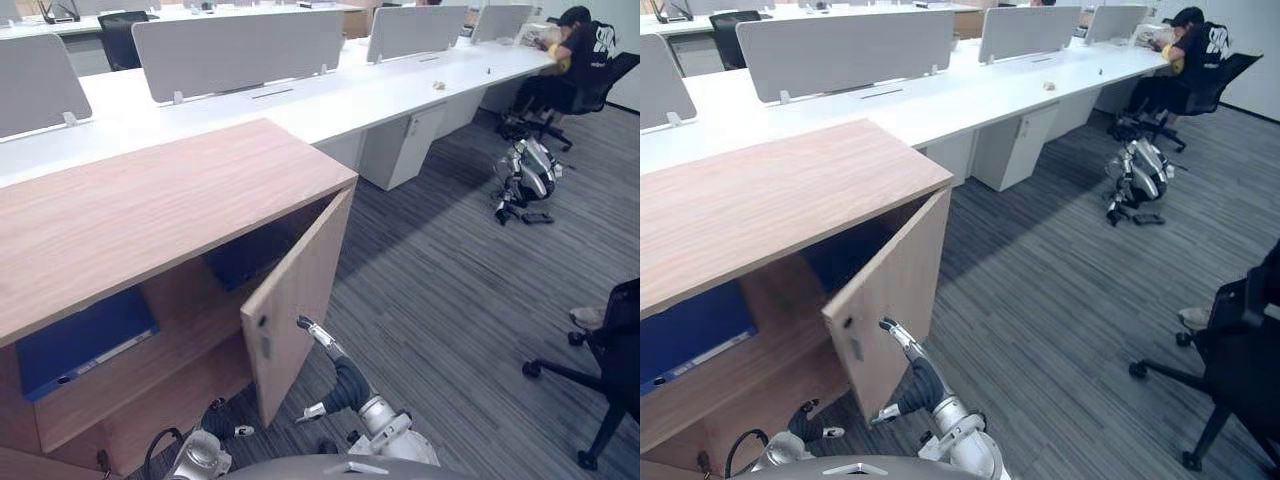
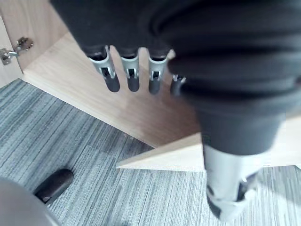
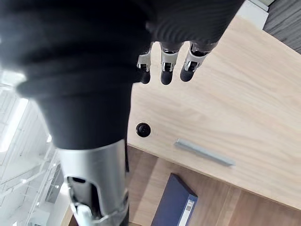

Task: Walk over to the cabinet, pick up the folder, carry it to the office cabinet, place the folder inside the office cabinet, then close the office cabinet door

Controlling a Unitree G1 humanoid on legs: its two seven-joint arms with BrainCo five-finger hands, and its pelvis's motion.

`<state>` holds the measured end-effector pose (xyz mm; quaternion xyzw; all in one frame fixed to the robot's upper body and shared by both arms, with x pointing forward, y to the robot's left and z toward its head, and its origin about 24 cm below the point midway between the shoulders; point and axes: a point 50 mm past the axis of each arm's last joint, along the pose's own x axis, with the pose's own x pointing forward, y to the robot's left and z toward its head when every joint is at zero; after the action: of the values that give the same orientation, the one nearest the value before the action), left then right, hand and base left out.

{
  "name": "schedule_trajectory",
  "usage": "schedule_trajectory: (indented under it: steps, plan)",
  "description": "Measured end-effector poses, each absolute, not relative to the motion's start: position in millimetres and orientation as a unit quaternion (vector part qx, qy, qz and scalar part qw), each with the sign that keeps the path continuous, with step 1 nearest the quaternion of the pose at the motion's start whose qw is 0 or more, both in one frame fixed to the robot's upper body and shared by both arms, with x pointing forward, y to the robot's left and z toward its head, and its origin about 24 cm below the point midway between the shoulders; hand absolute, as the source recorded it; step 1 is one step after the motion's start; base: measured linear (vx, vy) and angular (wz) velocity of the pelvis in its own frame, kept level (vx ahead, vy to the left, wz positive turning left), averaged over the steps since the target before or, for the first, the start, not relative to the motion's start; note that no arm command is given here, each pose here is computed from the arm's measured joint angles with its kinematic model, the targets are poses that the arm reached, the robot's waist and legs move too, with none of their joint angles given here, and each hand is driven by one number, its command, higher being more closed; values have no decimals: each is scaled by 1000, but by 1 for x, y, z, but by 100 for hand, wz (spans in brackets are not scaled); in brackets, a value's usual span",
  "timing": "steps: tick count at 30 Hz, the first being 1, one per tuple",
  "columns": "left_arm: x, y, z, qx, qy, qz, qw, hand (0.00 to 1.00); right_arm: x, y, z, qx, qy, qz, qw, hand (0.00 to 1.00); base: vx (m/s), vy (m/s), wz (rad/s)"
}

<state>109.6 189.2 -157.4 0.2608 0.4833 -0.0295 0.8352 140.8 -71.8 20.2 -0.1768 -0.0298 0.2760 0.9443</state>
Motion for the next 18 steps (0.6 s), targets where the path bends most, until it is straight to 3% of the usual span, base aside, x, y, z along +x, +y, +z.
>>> schedule_trajectory:
  steps: [9, 18]
  plan:
    - [114, 197, -155, 245, 481, 6, 842, 0, 158, -69, -6, -210, 4, 298, 931, 0, 46, 29, 17]
    - [122, 195, -151, 240, 466, 11, 851, 0, 215, -95, -4, -254, -5, 203, 946, 0, 108, 22, 41]
